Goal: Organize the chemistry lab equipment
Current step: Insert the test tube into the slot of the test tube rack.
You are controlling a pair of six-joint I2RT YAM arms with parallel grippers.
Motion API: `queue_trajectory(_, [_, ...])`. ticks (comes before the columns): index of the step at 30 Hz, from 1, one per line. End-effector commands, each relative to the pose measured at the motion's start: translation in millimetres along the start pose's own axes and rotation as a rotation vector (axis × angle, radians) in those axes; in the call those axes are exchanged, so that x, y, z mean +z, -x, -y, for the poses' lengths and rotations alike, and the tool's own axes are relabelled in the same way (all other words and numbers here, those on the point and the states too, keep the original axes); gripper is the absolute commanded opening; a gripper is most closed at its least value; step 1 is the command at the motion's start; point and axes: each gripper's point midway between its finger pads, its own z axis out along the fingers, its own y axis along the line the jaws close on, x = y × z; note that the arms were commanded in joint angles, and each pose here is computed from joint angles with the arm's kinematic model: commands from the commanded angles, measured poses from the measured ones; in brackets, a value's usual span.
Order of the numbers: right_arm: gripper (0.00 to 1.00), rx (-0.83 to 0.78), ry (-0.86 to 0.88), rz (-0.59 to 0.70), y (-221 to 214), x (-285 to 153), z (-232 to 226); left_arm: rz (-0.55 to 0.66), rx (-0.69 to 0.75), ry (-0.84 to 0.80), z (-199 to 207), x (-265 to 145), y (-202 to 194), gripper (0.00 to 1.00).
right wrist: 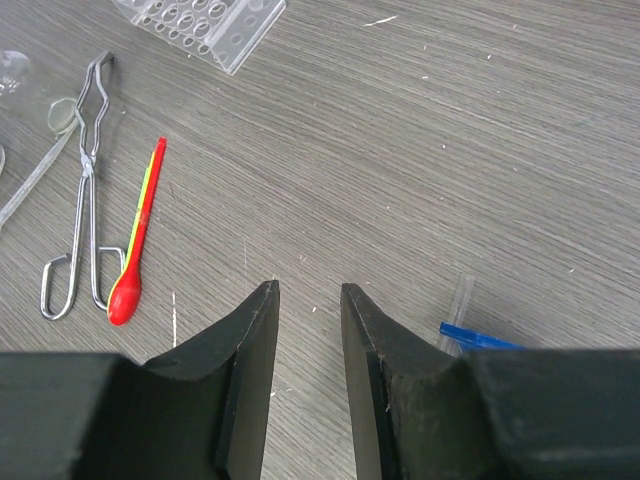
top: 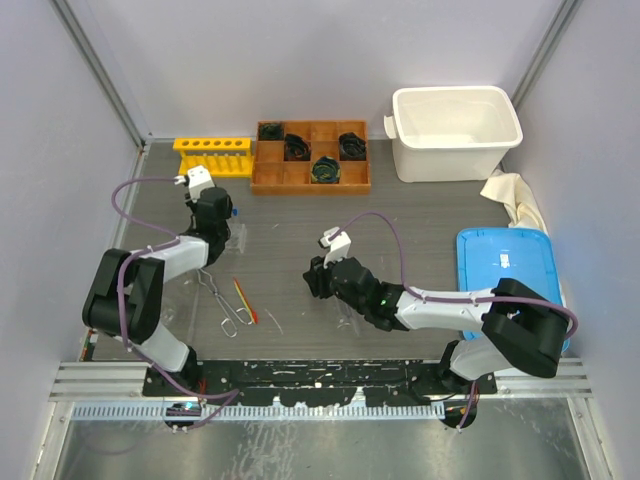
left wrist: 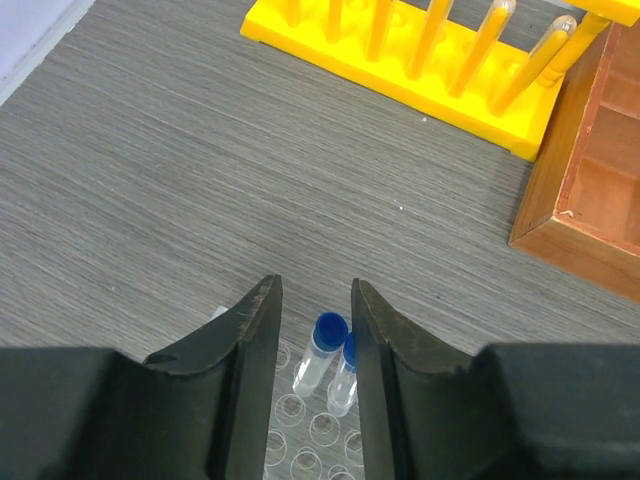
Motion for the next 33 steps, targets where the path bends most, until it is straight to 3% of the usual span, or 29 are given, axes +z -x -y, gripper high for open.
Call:
queue_trajectory(1, [0.37,0.036,0.027,0.054,15.2,1.5,-6.3,0.05,-0.063,0.001,4.3,-2.0,27.7,0.39])
queue_trajectory(6, [0.37,0.046,0.043,0.05,15.2,1.8,-9.8,0.088,-0.119,-0.003,0.0,-19.7,56.2,0.45])
queue_trajectory(11, [0.37,0.061,0.053,0.056,19.9,-2.4,-12.4,0.072,-0.185,-0.031,-6.9,-49.2,78.1,0.45])
queue_trajectory(13, [0.38,0.06,0.046,0.056,23.4,-4.4,-11.7,0.027,-0.186,-0.081,-4.3,-64.1,78.6,0.4])
queue_trajectory(14, [0.37,0.057,0.037,0.055,25.3,-5.4,-10.9,-0.003,-0.181,-0.093,-4.6,-70.5,77.3,0.32])
queue_trajectory(16, [0.37,0.053,0.022,0.053,27.7,-7.3,-8.5,-0.122,-0.174,-0.102,-4.4,-80.9,59.0,0.04])
queue_trajectory(17, [0.37,0.053,0.02,0.056,29.3,-8.6,-8.2,-0.184,-0.165,-0.107,-3.4,-85.1,47.7,0.01])
queue_trajectory(25, [0.38,0.068,-0.016,0.06,39.9,-19.7,-3.0,-0.562,-0.084,-0.152,1.3,-110.7,-34.8,0.0])
queue_trajectory(33, [0.37,0.085,-0.019,0.035,38.8,-27.3,-2.2,-0.69,-0.086,-0.158,-6.9,-134.9,-63.8,0.0])
